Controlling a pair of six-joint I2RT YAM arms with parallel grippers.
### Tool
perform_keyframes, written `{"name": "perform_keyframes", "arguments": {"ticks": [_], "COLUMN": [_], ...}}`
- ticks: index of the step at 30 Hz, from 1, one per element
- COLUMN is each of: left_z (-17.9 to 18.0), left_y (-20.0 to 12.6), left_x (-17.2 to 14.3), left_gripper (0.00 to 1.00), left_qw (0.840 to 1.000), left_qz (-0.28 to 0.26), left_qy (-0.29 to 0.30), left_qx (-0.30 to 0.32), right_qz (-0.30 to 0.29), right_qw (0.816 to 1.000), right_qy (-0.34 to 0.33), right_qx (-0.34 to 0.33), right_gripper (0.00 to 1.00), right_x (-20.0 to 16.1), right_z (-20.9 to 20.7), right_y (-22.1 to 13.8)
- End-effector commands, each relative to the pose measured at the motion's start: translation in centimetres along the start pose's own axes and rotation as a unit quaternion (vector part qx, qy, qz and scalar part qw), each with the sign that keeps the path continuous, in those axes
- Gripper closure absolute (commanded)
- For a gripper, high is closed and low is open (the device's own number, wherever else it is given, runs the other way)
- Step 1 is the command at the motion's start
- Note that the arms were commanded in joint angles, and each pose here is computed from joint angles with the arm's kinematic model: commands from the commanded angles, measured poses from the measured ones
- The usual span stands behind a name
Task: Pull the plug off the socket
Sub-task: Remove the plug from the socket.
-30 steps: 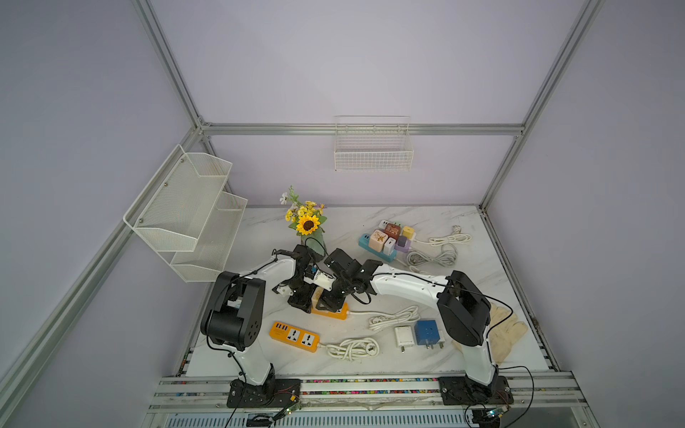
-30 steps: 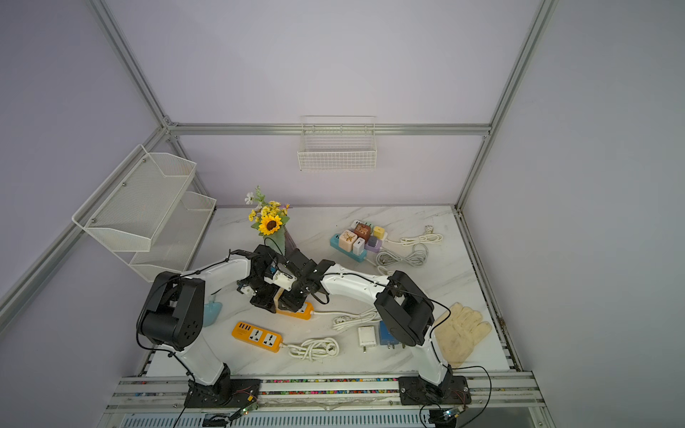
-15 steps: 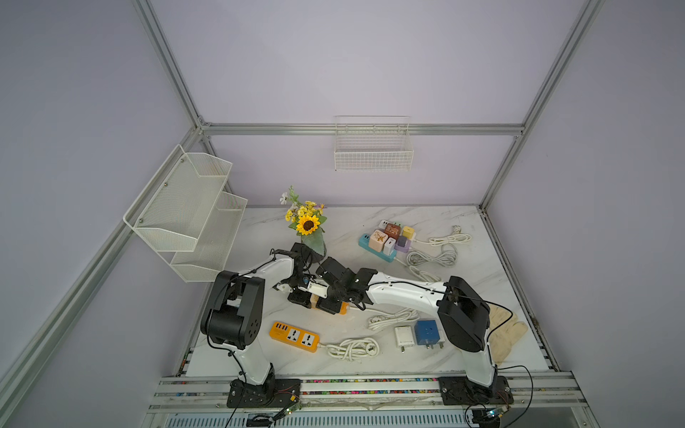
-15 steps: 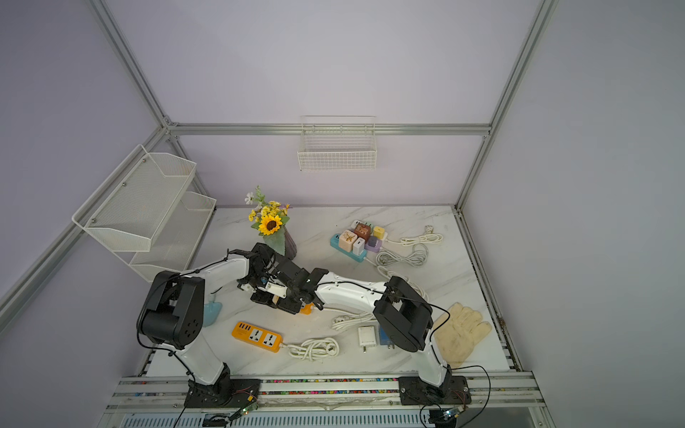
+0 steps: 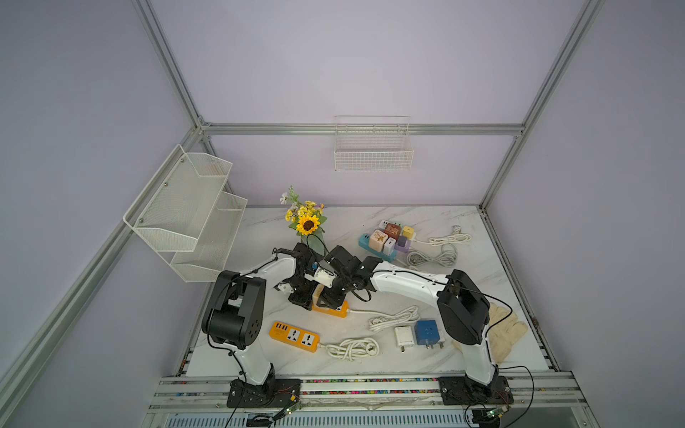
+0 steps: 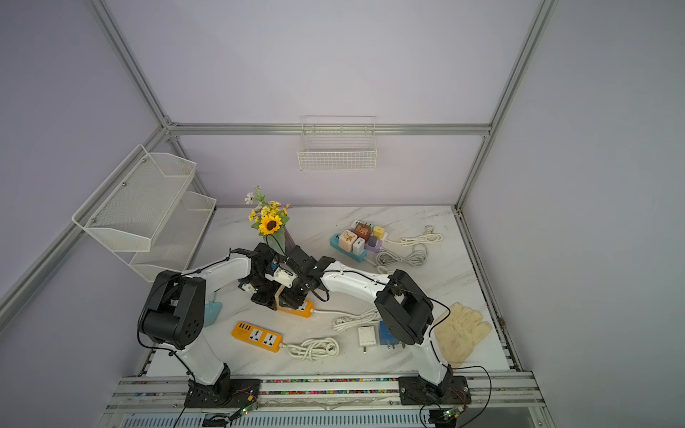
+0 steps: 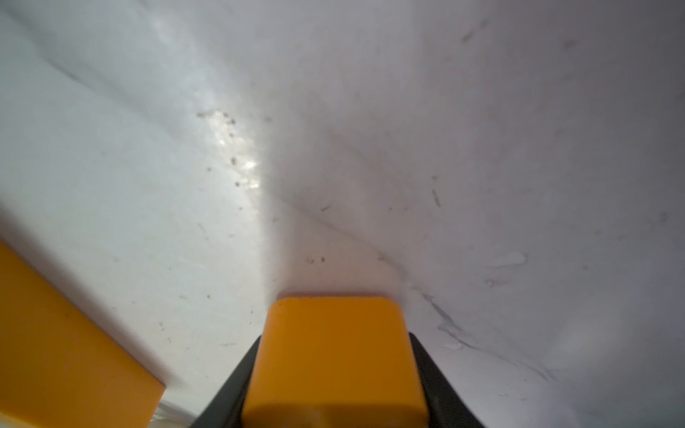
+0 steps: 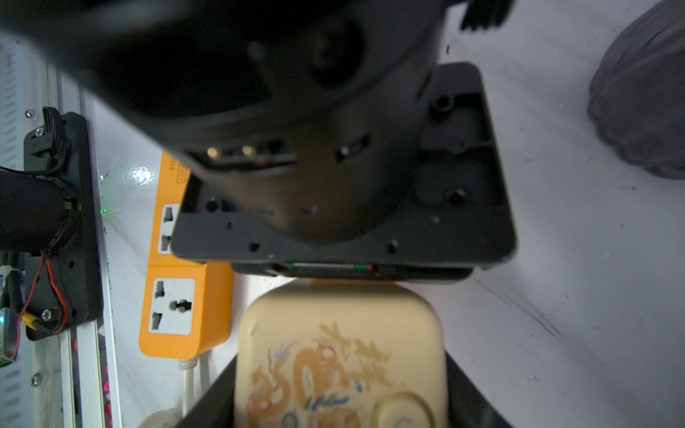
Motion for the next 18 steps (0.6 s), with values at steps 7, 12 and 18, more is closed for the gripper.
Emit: {"name": "perform_keyframes", "arguments": {"ticks": [7,12,18], "left_z": [0.0,0.0,-0.1], "left_y": [1.1,1.1,1.0], "left_x": [4.0,4.0,4.0], "left_gripper": [1.0,1.0,1.0], "left_qw": [0.988,0.988,0.988], "left_qz": [-0.153,-0.153,-0.154], "left_qy": [0.015,0.016,0.018], "left_qx": [0.02,0.026,0.025], "right_qz": [-0.125,-0.136,-0.146], "right_qw": [0.97,0.954,0.978], "right_qy": [-0.174,-0.216,-0.14], "right_qx": [-0.115,-0.16,-0.041], "right_gripper": [0.77,0.77,0.76], "right_x": [6.1,6.0,7.2], "right_z": [4.1,4.5,5.5], "right_y": [-5.5,-5.7,-6.0]}}
Point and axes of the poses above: each gripper's point midway between its finger pads, its own y axis out along the fingers, its own z axis along the line the jaws close on, x = y × z, the point moved 5 cm from there along -y, back along the fingers, and after that the axes turned 2 degrees about y, right-handed, at the moved point
